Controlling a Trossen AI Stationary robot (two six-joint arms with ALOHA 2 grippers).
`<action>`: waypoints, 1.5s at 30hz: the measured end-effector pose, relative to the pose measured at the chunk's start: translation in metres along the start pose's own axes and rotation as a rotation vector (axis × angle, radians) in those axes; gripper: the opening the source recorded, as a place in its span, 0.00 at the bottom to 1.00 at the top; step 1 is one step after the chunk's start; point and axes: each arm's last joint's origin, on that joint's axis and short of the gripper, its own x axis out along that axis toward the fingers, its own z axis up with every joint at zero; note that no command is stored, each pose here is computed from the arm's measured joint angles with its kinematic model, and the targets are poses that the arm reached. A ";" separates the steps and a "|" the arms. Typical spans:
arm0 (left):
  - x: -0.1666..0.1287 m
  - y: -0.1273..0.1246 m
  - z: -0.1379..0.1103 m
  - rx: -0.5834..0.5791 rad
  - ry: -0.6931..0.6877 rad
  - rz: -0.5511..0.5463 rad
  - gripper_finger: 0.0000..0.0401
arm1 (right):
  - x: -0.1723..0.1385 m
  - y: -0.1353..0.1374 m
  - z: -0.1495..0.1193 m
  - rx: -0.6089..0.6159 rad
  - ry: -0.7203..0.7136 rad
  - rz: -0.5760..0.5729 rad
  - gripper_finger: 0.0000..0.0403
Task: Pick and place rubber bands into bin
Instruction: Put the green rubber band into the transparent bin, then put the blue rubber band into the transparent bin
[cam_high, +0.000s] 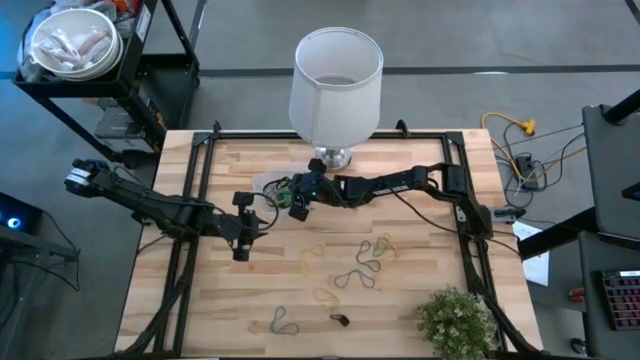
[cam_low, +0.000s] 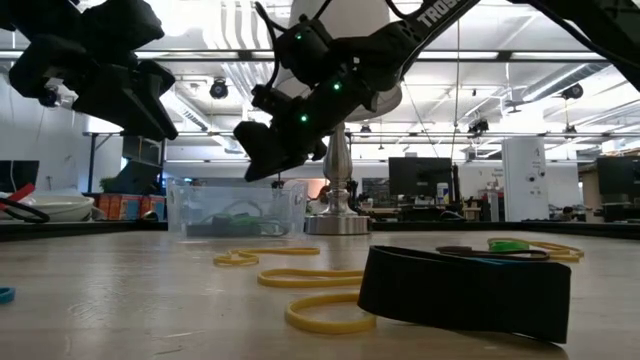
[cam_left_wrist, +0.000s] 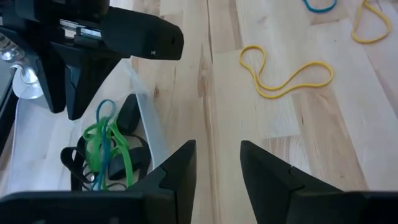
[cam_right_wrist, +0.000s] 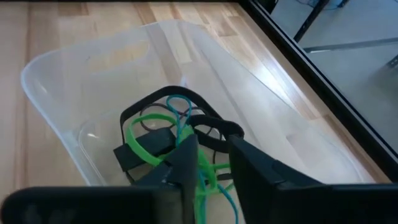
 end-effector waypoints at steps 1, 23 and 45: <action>0.000 0.000 0.000 0.000 0.000 0.000 0.27 | 0.000 0.000 0.000 0.001 -0.001 0.000 0.24; 0.000 0.000 0.002 -0.013 -0.015 -0.008 0.27 | -0.087 0.045 0.027 -0.295 0.073 0.133 0.33; 0.000 0.000 0.005 -0.024 -0.048 -0.010 0.27 | -0.185 0.105 -0.051 -0.352 0.535 0.208 0.28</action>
